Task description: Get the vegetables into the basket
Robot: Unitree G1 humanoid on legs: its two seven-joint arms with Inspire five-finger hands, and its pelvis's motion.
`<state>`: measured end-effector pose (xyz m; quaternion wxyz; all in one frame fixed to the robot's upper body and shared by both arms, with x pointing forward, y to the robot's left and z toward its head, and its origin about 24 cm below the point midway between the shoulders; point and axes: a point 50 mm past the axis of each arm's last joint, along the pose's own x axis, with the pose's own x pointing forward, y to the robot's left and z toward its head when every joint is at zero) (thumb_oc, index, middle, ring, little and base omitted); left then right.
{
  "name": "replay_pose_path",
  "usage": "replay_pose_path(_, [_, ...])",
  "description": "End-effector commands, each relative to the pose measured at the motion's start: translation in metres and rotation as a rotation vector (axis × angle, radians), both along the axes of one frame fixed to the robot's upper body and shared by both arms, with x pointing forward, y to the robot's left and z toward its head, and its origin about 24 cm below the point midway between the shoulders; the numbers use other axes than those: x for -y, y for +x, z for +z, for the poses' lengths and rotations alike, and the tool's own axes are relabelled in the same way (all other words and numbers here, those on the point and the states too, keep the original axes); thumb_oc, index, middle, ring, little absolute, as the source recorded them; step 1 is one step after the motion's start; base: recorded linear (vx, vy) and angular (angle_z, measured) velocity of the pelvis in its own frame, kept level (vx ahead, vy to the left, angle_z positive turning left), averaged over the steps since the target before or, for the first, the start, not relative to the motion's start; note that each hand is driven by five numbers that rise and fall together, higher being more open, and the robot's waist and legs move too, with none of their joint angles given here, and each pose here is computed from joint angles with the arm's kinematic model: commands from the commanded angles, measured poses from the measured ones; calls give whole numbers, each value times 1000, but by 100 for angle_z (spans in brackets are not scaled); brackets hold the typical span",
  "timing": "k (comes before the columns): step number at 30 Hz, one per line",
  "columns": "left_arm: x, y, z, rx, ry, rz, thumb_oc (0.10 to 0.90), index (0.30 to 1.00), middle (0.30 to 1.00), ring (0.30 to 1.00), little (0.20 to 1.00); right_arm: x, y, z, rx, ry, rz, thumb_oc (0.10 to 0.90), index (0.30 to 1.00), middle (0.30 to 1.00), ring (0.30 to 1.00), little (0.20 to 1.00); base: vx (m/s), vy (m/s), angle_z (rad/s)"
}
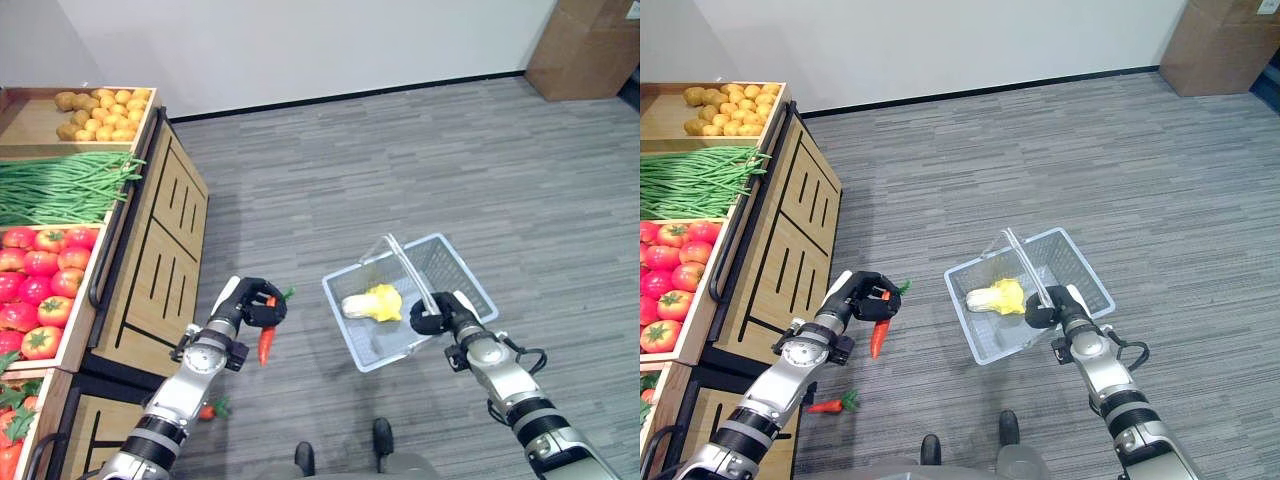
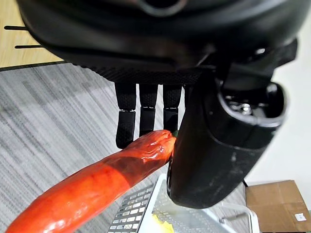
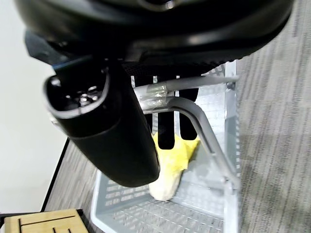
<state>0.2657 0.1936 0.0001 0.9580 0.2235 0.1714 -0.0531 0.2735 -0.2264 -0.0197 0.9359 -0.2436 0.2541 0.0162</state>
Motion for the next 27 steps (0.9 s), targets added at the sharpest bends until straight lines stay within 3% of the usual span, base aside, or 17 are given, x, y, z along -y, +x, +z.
replay_pose_path(1, [7, 36, 36, 180, 95, -23, 400, 300, 300, 300, 300, -24, 32, 53, 266, 35, 107, 400, 300, 300, 300, 300, -22, -9, -13])
replay_pose_path(15, [58, 52, 6, 62, 115, -57, 400, 300, 300, 300, 300, -98, 19, 75, 361, 194, 397, 400, 300, 300, 300, 300, -15, -7, -13])
replay_pose_path(27, [89, 42, -35, -122, 205, -109, 400, 300, 300, 300, 300, -143, 5, 96, 443, 297, 595, 400, 300, 300, 300, 300, -17, -20, -11])
